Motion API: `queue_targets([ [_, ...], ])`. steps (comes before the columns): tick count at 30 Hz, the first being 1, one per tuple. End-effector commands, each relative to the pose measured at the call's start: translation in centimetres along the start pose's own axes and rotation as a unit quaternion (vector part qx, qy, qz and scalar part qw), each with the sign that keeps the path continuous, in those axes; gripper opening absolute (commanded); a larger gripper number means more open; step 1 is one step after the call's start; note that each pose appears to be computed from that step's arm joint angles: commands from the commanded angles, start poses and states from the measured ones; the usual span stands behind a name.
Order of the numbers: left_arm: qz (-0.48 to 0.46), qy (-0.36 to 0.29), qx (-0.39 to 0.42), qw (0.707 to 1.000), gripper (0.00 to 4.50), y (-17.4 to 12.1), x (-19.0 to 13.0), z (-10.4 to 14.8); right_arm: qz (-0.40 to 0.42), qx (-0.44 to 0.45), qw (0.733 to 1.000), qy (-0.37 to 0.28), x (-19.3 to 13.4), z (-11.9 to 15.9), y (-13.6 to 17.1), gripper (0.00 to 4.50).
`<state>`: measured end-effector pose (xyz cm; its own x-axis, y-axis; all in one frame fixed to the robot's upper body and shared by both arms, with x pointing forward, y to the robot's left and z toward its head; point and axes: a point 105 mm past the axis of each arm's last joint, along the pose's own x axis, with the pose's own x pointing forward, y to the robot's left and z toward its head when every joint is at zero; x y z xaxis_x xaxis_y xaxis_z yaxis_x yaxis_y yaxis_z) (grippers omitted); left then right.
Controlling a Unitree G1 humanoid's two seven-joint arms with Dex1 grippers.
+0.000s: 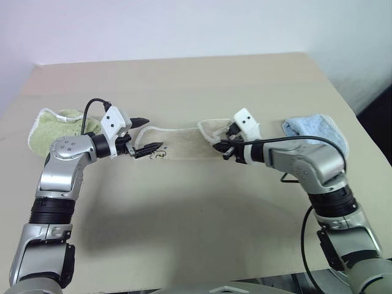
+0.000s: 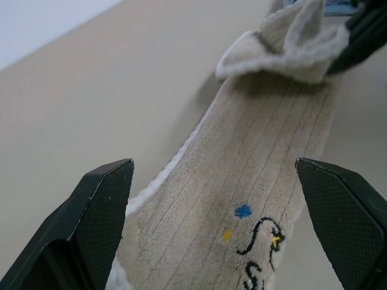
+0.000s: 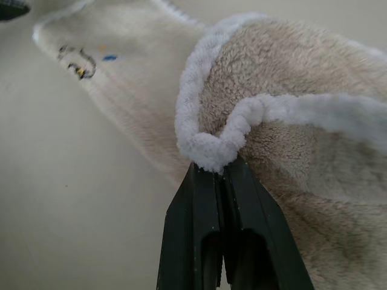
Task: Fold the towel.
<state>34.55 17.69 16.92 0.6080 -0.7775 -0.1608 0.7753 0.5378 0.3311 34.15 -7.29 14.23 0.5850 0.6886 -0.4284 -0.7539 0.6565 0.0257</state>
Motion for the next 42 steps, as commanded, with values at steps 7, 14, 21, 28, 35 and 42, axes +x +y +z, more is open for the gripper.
queue_targets([
  [7, 0.007, -0.014, 0.016, 1.0, 4.5, -0.3, -0.3, 0.9, -0.009, -0.002, 1.0, -0.018, 0.2, 0.6, -0.6, 0.23],
  [14, 0.005, -0.015, 0.013, 1.0, 4.5, -0.2, -0.3, 0.9, 0.031, 0.027, 0.997, -0.062, -0.8, 2.2, 0.6, 2.2],
  [21, 0.003, -0.013, 0.011, 1.0, 4.5, -0.4, -0.4, 0.7, 0.067, 0.015, 0.989, -0.129, -4.2, 4.2, 2.3, 3.46],
  [28, 0.013, -0.013, -0.006, 1.0, 4.5, -0.5, -0.8, 0.4, -0.076, 0.031, 0.989, -0.122, -5.3, 3.0, -4.0, 2.59],
  [35, 0.07, -0.041, -0.091, 0.992, 4.5, -0.1, -2.8, 0.7, -0.082, -0.031, 0.989, -0.119, -1.5, 2.1, -4.8, 0.54],
  [42, 0.121, -0.051, -0.17, 0.977, 4.5, -1.8, -5.3, 1.1, -0.083, -0.072, 0.993, -0.035, 2.5, -4.6, -5.3, 0.54],
])
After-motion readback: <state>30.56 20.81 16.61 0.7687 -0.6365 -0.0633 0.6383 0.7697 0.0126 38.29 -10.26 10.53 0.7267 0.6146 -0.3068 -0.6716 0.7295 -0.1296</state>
